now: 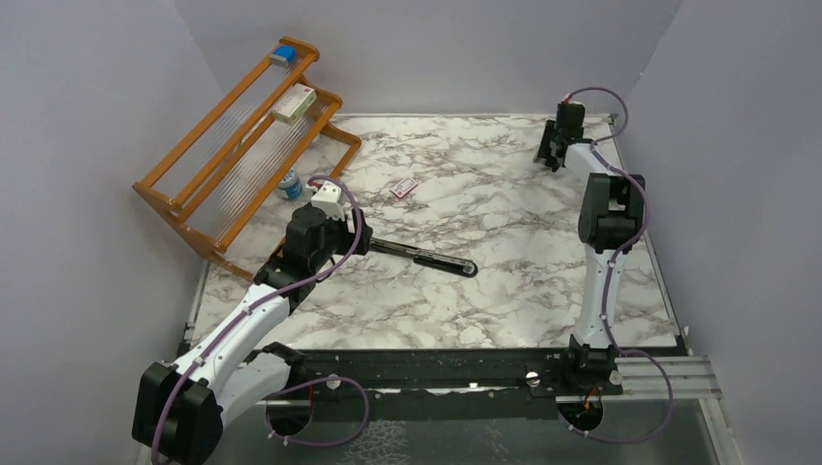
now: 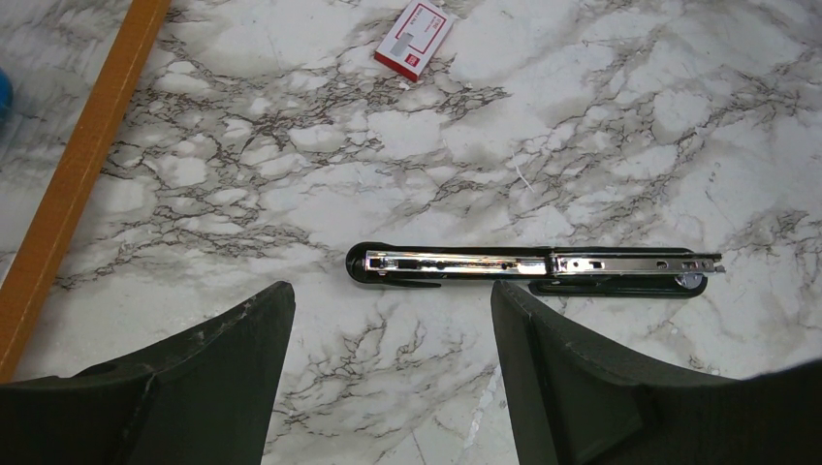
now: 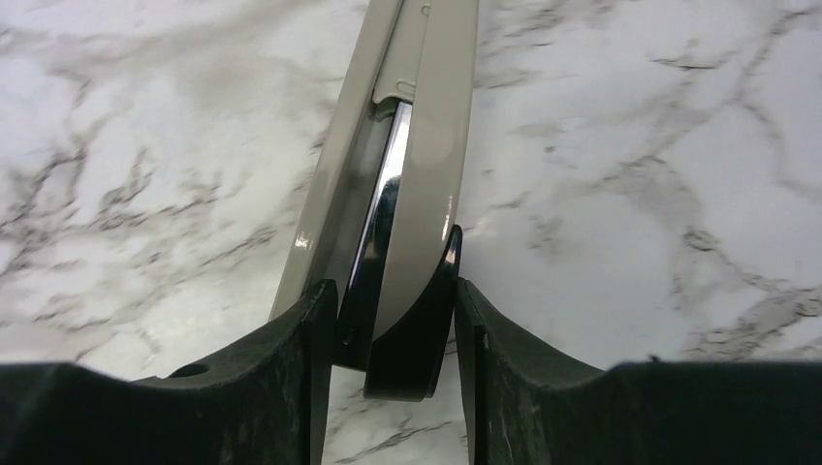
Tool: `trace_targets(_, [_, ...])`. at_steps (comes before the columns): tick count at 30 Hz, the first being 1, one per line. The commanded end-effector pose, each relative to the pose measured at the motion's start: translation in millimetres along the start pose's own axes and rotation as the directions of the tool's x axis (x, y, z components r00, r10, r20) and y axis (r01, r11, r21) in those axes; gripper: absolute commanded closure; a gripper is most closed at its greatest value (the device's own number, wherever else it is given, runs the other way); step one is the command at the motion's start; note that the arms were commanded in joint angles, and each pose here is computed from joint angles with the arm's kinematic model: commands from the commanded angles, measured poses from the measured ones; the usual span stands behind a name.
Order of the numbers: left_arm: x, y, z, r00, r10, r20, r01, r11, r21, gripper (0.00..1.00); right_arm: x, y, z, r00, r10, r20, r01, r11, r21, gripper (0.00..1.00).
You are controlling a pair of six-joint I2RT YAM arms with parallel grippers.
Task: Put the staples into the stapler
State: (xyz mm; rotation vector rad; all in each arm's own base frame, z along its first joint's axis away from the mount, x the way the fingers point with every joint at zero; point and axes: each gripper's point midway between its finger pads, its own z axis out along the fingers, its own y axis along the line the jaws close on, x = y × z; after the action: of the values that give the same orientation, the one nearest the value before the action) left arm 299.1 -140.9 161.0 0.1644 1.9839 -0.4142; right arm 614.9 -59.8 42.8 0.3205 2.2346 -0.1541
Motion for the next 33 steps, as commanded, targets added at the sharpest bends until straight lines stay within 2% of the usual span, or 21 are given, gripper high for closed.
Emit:
trace_targets(1, [-7.7, -0.4, -0.4, 1.000, 0.009, 0.026, -0.009, 1.000, 0.001, 0.23, 13.0, 62.9, -24.3, 0.988, -0.154, 0.006, 0.153, 0.973, -0.170, 0.53])
trace_targets(8, [-9.5, -2.3, -1.3, 0.999, 0.003, 0.034, -0.004, 1.000, 0.010, 0.23, 49.2, 118.1, -73.3, 0.958, -0.285, 0.011, 0.267, 0.883, -0.386, 0.52])
trace_targets(13, [-10.6, -4.3, -1.5, 0.999, 0.000, 0.038, -0.001, 1.000, 0.020, 0.23, 83.8, 154.0, -116.8, 0.914, -0.404, 0.028, 0.340, 0.728, -0.595, 0.50])
trace_targets(16, [-11.3, -5.1, -1.8, 0.999, 0.000, 0.039, -0.001, 1.000, 0.024, 0.23, 106.2, 167.2, -135.7, 0.882, -0.470, 0.042, 0.374, 0.641, -0.670, 0.49])
trace_targets(19, [-12.6, -5.4, -3.5, 0.999, -0.001, 0.045, 0.000, 1.000, 0.026, 0.23, 118.4, 172.5, -148.2, 0.862, -0.504, 0.053, 0.387, 0.587, -0.711, 0.49])
trace_targets(23, [-15.8, -3.1, -6.6, 0.998, -0.001, 0.059, 0.000, 1.000, 0.011, 0.23, 108.6, 176.0, -162.9, 0.831, -0.542, 0.121, 0.461, 0.551, -0.696, 0.49])
trace_targets(25, [-18.6, 0.7, -8.4, 0.998, 0.003, 0.070, -0.002, 1.000, -0.010, 0.23, 99.9, 177.2, -169.3, 0.797, -0.580, 0.170, 0.532, 0.540, -0.652, 0.49])
trace_targets(33, [-48.8, 27.1, -35.9, 0.985, 0.027, 0.169, 0.003, 0.985, -0.170, 0.22, 95.4, 190.2, -196.2, 0.596, -0.753, 0.280, 0.778, 0.454, -0.434, 0.49])
